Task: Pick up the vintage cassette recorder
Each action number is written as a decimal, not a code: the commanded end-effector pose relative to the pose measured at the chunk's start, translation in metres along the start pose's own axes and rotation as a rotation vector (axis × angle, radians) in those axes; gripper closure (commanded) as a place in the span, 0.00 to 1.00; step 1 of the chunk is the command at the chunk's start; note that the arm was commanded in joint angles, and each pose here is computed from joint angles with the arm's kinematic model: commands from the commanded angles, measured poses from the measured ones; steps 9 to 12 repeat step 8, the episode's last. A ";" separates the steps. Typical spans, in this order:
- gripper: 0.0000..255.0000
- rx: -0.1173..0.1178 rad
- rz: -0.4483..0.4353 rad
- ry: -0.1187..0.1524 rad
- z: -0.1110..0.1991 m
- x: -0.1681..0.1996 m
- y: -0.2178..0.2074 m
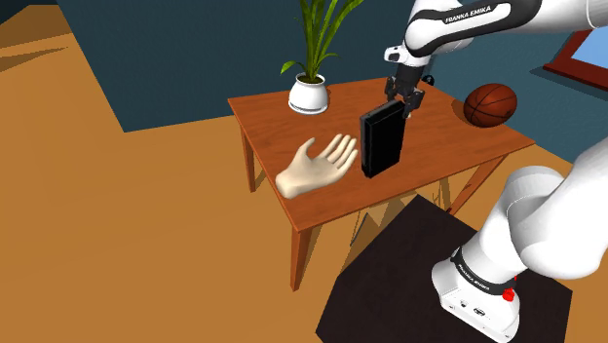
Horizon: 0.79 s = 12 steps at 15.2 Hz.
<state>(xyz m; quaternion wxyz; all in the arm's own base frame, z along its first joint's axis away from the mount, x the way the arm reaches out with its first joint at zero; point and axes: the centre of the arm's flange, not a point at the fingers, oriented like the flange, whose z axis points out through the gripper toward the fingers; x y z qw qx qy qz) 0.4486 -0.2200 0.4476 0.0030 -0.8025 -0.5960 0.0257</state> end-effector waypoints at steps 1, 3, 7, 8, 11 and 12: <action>1.00 -0.003 0.000 0.000 -0.013 0.000 -0.001; 1.00 -0.003 0.000 0.000 -0.024 -0.001 -0.001; 1.00 -0.003 0.000 0.000 -0.040 -0.001 -0.002; 1.00 -0.003 0.000 0.000 -0.040 -0.001 -0.002; 1.00 -0.003 0.000 0.000 -0.040 -0.001 -0.002; 1.00 -0.003 0.000 0.000 -0.040 -0.001 -0.002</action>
